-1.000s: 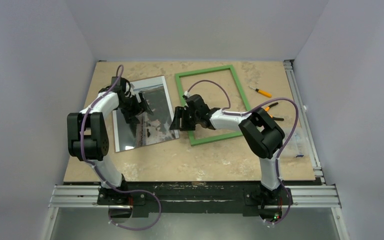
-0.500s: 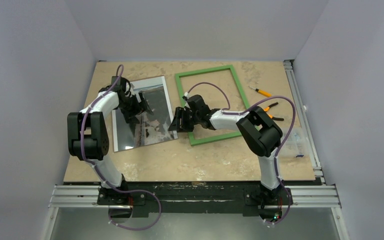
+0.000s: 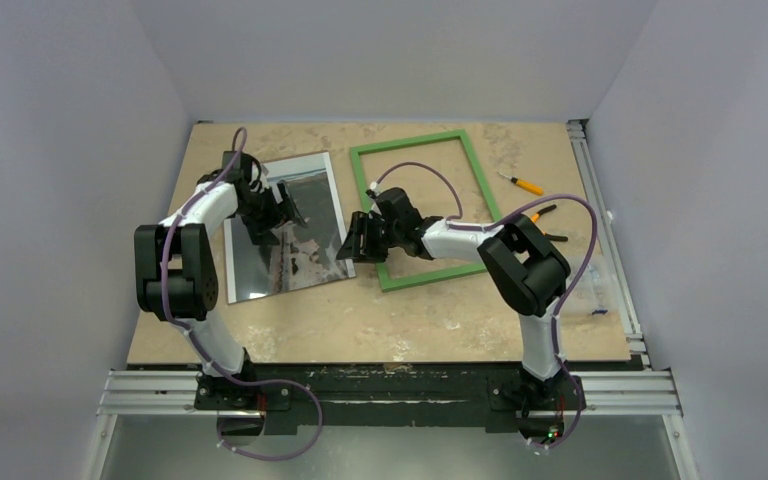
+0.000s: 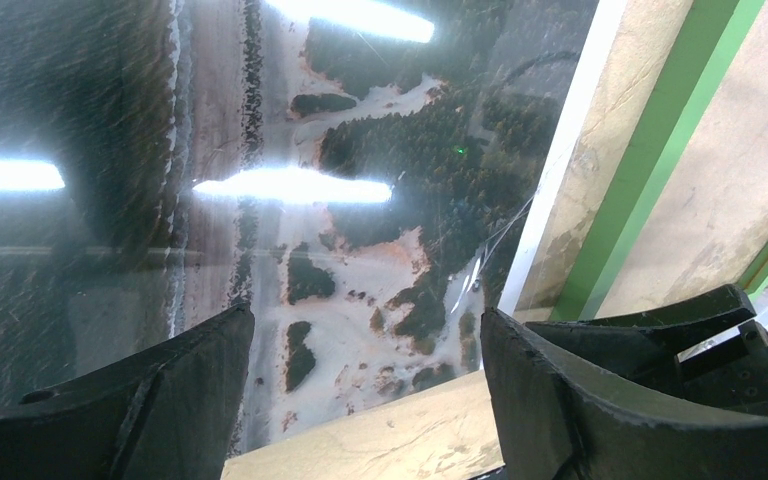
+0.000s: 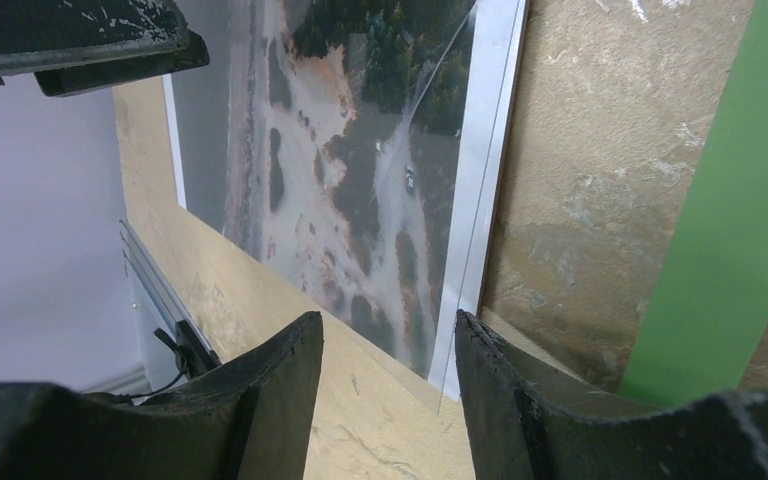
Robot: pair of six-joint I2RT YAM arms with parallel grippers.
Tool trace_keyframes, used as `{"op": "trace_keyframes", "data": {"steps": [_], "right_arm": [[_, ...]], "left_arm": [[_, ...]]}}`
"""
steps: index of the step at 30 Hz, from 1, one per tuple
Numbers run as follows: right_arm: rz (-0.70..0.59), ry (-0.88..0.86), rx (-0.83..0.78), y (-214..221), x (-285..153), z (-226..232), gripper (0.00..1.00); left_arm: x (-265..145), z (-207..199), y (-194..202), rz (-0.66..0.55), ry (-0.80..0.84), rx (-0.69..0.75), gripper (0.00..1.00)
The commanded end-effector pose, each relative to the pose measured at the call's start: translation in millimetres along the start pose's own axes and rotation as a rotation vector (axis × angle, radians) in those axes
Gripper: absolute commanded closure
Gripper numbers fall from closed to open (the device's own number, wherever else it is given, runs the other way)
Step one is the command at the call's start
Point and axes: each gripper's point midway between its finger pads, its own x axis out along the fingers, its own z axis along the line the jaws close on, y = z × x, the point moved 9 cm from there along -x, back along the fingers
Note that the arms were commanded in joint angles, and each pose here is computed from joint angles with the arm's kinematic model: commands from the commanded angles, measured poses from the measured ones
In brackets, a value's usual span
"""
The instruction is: Take the photo out of the frame
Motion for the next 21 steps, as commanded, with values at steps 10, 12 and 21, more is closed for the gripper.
{"op": "trace_keyframes", "data": {"steps": [10, 12, 21], "right_arm": [[-0.018, -0.102, -0.021, -9, -10, 27, 0.50], [-0.012, -0.105, -0.021, -8, -10, 27, 0.49], [0.022, -0.134, -0.027, -7, -2, 29, 0.49]], "left_arm": [[-25, -11, -9, -0.117, 0.014, 0.065, 0.18], [-23, -12, -10, -0.092, 0.026, 0.062, 0.18], [-22, -17, -9, -0.076, 0.063, 0.062, 0.18]]}}
